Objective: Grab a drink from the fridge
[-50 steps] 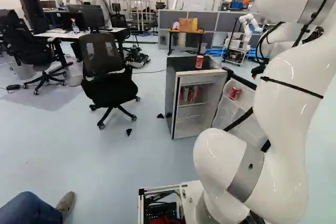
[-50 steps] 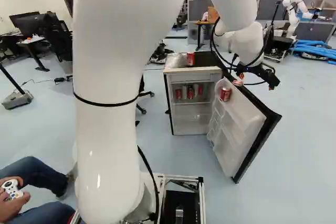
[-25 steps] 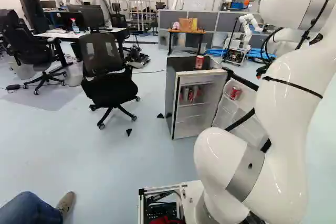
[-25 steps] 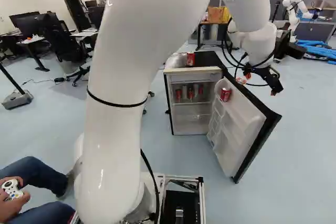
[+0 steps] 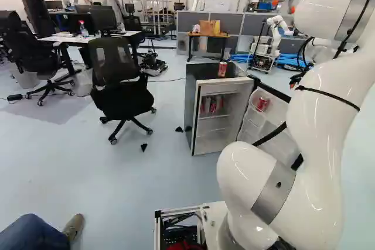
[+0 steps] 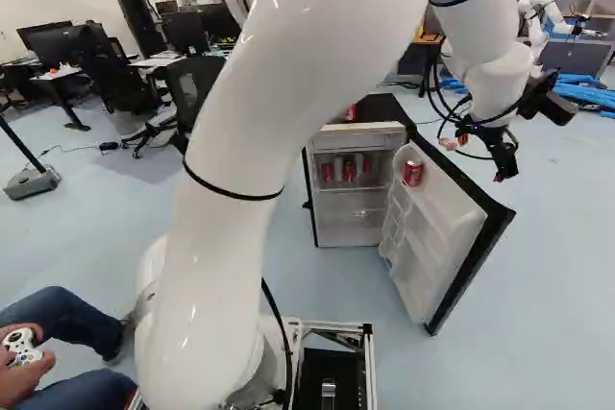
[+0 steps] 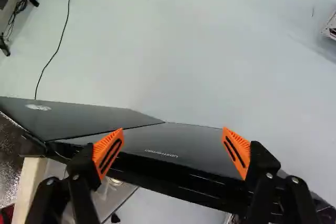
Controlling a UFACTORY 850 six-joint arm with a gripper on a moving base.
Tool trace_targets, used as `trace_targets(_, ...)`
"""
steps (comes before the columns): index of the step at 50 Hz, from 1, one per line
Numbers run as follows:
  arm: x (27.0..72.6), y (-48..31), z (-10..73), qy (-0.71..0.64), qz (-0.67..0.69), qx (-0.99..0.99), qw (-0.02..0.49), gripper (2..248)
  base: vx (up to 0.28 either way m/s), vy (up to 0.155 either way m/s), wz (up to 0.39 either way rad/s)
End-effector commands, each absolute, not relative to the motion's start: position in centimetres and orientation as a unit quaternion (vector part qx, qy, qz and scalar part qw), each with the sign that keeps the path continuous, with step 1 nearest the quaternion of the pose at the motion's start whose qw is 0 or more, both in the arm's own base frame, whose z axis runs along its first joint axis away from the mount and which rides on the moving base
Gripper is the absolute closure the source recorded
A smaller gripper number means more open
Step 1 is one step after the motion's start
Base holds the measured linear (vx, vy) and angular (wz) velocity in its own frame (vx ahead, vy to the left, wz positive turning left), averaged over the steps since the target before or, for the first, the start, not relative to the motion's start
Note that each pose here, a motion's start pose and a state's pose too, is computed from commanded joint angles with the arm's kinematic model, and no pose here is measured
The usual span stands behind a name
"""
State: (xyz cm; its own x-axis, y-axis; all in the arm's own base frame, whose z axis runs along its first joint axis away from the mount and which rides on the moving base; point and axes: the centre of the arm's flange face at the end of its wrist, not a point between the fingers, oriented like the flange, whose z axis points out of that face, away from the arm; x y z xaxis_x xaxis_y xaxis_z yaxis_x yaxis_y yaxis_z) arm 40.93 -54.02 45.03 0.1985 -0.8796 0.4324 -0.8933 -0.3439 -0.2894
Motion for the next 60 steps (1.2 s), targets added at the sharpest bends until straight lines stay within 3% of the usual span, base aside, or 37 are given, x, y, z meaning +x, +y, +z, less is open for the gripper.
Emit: trace_targets(60, 41.3, -56.3, 40.7, -0.584, 0.236, 0.776, -0.004, 3, 0.0, 0.0, 0.0)
